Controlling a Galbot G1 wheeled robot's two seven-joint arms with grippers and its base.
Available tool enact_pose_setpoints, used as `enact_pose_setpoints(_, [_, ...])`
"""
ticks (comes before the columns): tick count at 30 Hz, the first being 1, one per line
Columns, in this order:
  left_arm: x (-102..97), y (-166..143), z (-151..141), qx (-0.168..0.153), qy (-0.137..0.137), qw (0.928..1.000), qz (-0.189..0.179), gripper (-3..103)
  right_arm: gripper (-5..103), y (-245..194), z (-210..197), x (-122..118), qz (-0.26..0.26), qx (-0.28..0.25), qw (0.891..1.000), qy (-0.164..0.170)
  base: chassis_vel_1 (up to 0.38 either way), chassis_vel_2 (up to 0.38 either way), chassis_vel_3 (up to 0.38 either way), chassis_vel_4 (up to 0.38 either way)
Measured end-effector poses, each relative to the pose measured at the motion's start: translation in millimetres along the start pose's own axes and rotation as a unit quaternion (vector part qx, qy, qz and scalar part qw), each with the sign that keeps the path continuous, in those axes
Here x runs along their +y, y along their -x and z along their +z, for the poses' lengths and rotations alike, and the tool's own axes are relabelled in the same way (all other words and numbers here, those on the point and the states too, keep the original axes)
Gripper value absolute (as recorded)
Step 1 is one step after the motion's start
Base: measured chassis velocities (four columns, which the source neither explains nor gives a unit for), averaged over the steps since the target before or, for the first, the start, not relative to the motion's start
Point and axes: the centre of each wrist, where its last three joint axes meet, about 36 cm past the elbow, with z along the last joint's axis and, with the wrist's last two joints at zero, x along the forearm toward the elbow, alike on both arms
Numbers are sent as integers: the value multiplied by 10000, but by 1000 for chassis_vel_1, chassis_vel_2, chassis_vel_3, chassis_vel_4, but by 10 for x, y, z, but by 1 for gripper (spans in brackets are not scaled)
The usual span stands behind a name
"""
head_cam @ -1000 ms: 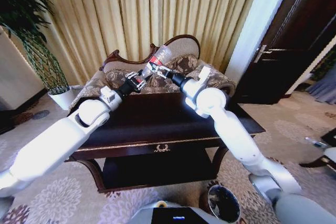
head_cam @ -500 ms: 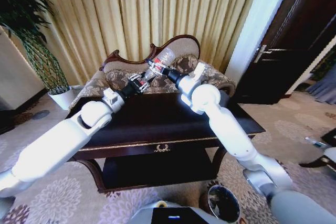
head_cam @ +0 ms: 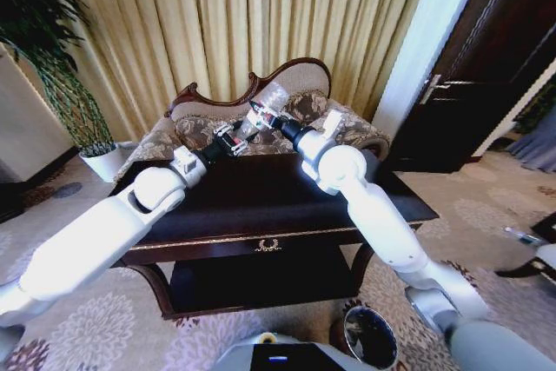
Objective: Move to the front of the table and place the trash on the table into the trash bin.
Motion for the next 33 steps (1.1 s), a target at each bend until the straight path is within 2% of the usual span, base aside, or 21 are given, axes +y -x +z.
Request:
enact_pose_setpoints(1, [-3, 9, -4, -6, 0, 10000, 3, 64, 42, -8, -5, -6, 5, -3, 10000, 0, 0, 0, 0, 0])
enact_pose_setpoints(2, [-3, 9, -4, -6, 0, 10000, 3, 64, 42, -8, -5, -6, 5, -3, 10000, 0, 0, 0, 0, 0])
enact_pose_setpoints(6, [-14, 16, -28, 48, -58, 10000, -38, 85, 30, -66, -5, -81, 104, -24, 9999, 27, 0, 0, 0, 0])
enact_pose_setpoints(8, [-14, 5, -34, 66, -84, 9999, -55, 85, 27, -76, -3, -103, 137, -36, 9999, 23, 0, 0, 0, 0])
enact_pose_setpoints(9, [-12, -11, -40, 90, -119, 9999, -79, 90, 27, -85, -1, -126, 171, -46, 9998, 9, 0, 0, 0, 0])
enact_pose_setpoints(10, [3, -72, -60, 180, -242, 9994, -182, 96, 25, -105, 6, -210, 294, -71, 9995, -56, 0, 0, 0, 0])
enact_pose_setpoints(11, [3, -72, -60, 180, -242, 9994, -182, 96, 25, -105, 6, -210, 294, -71, 9995, -56, 0, 0, 0, 0])
enact_pose_setpoints(13, [28, -197, -95, 385, -490, 9972, -415, 100, 25, -144, 10, -348, 548, -115, 9983, -172, 0, 0, 0, 0])
enact_pose_setpoints(14, [28, -197, -95, 385, -490, 9972, -415, 100, 25, -144, 10, -348, 548, -115, 9983, -172, 0, 0, 0, 0])
enact_pose_setpoints(17, [147, -416, -73, 736, -674, 9904, -952, 100, 25, -264, 76, -575, 1132, -147, 9912, -677, 0, 0, 0, 0])
enact_pose_setpoints(18, [147, -416, -73, 736, -674, 9904, -952, 100, 25, -264, 76, -575, 1132, -147, 9912, -677, 0, 0, 0, 0])
enact_pose_setpoints(20, [216, -517, -69, 889, -746, 9861, -1188, 100, 25, -338, 130, -663, 1447, -139, 9832, -1100, 0, 0, 0, 0])
enact_pose_setpoints(22, [282, -665, -62, 1108, -863, 9783, -1523, 100, 25, -470, 207, -769, 1935, -117, 9648, -1777, 0, 0, 0, 0])
enact_pose_setpoints(23, [282, -665, -62, 1108, -863, 9783, -1523, 100, 25, -470, 207, -769, 1935, -117, 9648, -1777, 0, 0, 0, 0])
enact_pose_setpoints(25, [390, -842, -29, 1272, -940, 9663, -2029, 100, 25, -631, 283, -817, 2280, -35, 9473, -2249, 0, 0, 0, 0])
enact_pose_setpoints(26, [390, -842, -29, 1272, -940, 9663, -2029, 100, 25, -631, 283, -817, 2280, -35, 9473, -2249, 0, 0, 0, 0])
enact_pose_setpoints(29, [534, -1023, 9, 1569, -1137, 9472, -2555, 100, 25, -884, 369, -872, 2611, 115, 9311, -2546, 0, 0, 0, 0])
enact_pose_setpoints(30, [534, -1023, 9, 1569, -1137, 9472, -2555, 100, 25, -884, 369, -872, 2611, 115, 9311, -2546, 0, 0, 0, 0])
enact_pose_setpoints(32, [699, -1139, -62, 1981, -1481, 9248, -2890, 100, 25, -1101, 403, -921, 2788, 201, 9238, -2619, 0, 0, 0, 0])
enact_pose_setpoints(33, [699, -1139, -62, 1981, -1481, 9248, -2890, 100, 25, -1101, 403, -921, 2788, 201, 9238, -2619, 0, 0, 0, 0])
